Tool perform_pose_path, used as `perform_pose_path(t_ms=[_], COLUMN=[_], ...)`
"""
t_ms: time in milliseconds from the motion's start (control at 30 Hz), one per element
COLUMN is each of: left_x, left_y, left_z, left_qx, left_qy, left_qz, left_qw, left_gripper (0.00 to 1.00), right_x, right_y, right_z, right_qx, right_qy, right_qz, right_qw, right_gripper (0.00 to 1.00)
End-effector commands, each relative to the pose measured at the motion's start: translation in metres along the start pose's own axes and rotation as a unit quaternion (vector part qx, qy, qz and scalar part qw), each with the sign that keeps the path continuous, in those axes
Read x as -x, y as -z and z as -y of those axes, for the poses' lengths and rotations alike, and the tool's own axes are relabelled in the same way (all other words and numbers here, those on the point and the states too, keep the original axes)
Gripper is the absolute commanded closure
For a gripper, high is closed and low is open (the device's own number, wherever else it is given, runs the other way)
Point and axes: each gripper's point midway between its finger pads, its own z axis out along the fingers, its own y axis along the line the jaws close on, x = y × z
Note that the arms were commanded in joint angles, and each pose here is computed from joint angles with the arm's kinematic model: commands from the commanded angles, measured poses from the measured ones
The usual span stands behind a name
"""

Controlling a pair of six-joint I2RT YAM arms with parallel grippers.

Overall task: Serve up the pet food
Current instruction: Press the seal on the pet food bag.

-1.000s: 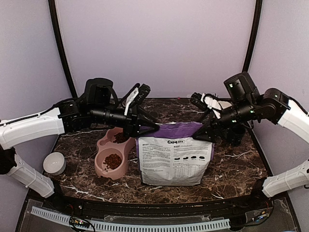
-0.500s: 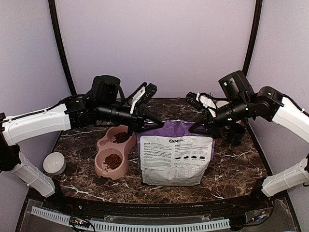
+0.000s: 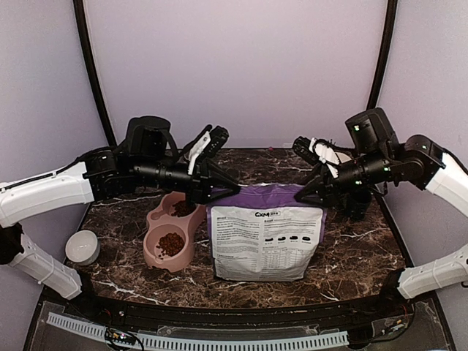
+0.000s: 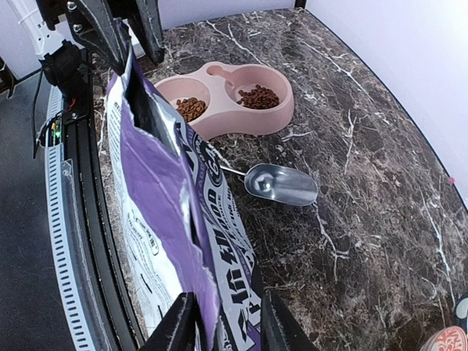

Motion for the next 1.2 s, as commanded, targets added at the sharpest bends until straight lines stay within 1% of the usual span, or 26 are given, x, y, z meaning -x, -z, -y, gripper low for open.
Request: perform_pose_path(t_ms=[0, 67, 100, 133, 167, 200, 633, 733, 767, 967, 1033, 1100, 1133, 1167], left_x=[-0.003, -0.007, -0.007, -0.008, -0.008, -0.007, -0.010, -0.010, -0.010, -0.012, -0.009, -0.004, -0.001, 0.001], left_y=[0.016, 0.018, 0.019, 0.020, 0.022, 0.023, 0.031, 0.033, 0.034, 0.041, 0.041, 0.040, 0.038, 0.035], left_z=[-0.004, -0.004, -0.004, -0.004, -0.004, -0.004, -0.007, -0.007, -0.007, -0.004, 0.000, 0.003, 0.005, 0.006], left_qx=[0.031, 0.034, 0.037, 0.040, 0.042, 0.044, 0.063, 0.066, 0.067, 0.070, 0.060, 0.047, 0.038, 0.031], left_qy=[-0.009, -0.008, -0.009, -0.009, -0.009, -0.010, -0.014, -0.015, -0.015, -0.016, -0.016, -0.017, -0.018, -0.018], left_qz=[-0.001, -0.005, -0.005, -0.005, -0.003, 0.000, 0.000, 0.001, 0.001, 0.004, 0.009, 0.014, 0.015, 0.013], left_qw=[0.999, 0.999, 0.999, 0.999, 0.999, 0.999, 0.998, 0.998, 0.998, 0.997, 0.998, 0.999, 0.999, 0.999], left_gripper=[0.79, 0.79, 0.81, 0.86, 0.97, 1.00, 1.00, 1.00, 1.00, 0.92, 0.82, 0.70, 0.67, 0.65], right_x=[-0.005, -0.007, -0.008, -0.009, -0.010, -0.011, -0.016, -0.019, -0.019, -0.020, -0.019, -0.019, -0.018, -0.018], right_y=[0.010, 0.011, 0.012, 0.013, 0.014, 0.014, 0.025, 0.025, 0.025, 0.028, 0.028, 0.027, 0.025, 0.024], right_z=[0.009, 0.009, 0.009, 0.009, 0.009, 0.009, 0.015, 0.014, 0.014, 0.012, 0.011, 0.009, 0.008, 0.007], right_qx=[-0.035, -0.039, -0.040, -0.041, -0.042, -0.044, -0.073, -0.070, -0.070, -0.070, -0.066, -0.059, -0.054, -0.050], right_qy=[-0.003, -0.004, -0.004, -0.005, -0.004, -0.005, -0.007, -0.009, -0.010, -0.015, -0.017, -0.018, -0.019, -0.019], right_qz=[-0.001, -0.005, -0.006, -0.007, -0.006, -0.007, -0.007, -0.013, -0.015, -0.015, -0.013, -0.012, -0.011, -0.012], right_qw=[0.999, 0.999, 0.999, 0.999, 0.999, 0.999, 0.997, 0.997, 0.997, 0.997, 0.998, 0.998, 0.998, 0.998], right_gripper=[0.68, 0.69, 0.73, 0.81, 0.92, 1.00, 1.00, 0.81, 0.78, 0.78, 0.76, 0.70, 0.66, 0.65])
